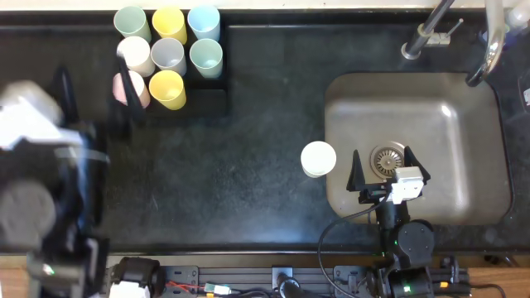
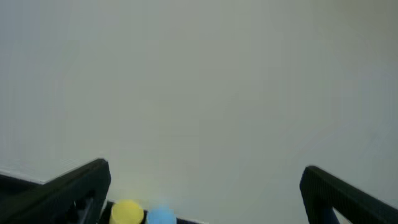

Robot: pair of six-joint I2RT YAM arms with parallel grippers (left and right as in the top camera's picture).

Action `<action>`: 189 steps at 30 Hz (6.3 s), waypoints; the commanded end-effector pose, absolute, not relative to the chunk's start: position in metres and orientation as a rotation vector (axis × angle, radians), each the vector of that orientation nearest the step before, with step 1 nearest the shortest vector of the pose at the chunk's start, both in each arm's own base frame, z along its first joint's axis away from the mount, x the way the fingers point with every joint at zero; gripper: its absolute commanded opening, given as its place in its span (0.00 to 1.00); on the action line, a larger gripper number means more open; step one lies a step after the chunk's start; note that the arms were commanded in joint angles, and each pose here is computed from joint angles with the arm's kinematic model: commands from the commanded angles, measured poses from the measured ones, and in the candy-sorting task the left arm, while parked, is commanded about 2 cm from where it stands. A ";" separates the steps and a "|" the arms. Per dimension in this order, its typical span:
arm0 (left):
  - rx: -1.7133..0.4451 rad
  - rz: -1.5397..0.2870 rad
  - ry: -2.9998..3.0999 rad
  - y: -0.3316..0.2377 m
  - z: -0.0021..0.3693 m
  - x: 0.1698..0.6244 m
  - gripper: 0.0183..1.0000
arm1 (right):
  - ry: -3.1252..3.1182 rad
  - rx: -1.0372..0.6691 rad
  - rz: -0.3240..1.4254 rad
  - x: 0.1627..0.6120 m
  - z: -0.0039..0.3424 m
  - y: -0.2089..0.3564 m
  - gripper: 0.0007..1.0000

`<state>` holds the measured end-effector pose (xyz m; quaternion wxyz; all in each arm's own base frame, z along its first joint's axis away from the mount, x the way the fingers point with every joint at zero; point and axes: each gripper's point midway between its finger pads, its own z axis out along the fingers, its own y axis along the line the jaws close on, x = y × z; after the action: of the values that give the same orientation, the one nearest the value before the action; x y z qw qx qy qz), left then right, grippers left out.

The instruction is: Store Cups

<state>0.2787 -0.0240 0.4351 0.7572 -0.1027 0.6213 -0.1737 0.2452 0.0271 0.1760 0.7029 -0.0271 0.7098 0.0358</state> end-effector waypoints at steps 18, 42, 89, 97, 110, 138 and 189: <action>-0.026 -0.254 1.391 -0.029 0.241 0.234 1.00 | 1.581 -0.059 0.073 0.246 0.172 0.026 1.00; 0.018 -0.208 1.648 -0.030 0.157 0.244 1.00 | 1.581 -0.059 0.073 0.246 0.172 0.026 1.00; 0.018 -0.208 1.648 -0.030 0.157 0.244 1.00 | 1.581 -0.062 0.076 0.246 0.172 0.027 1.00; 0.018 -0.208 1.648 -0.030 0.157 0.244 1.00 | 1.637 -0.036 0.037 0.253 0.257 0.021 1.00; 0.018 -0.208 1.648 -0.030 0.157 0.244 1.00 | 2.106 -0.150 0.102 0.262 0.319 0.041 1.00; 0.018 -0.208 1.648 -0.030 0.157 0.244 1.00 | 3.237 -0.224 0.137 0.256 0.120 0.081 1.00; 0.018 -0.208 1.648 -0.030 0.157 0.244 1.00 | 2.487 -0.376 0.441 0.348 0.293 0.195 0.04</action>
<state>0.2445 -0.0292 0.1568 0.6724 -0.0017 0.7341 -0.0947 0.3431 0.1776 0.2310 0.2177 -0.1340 0.9579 0.1308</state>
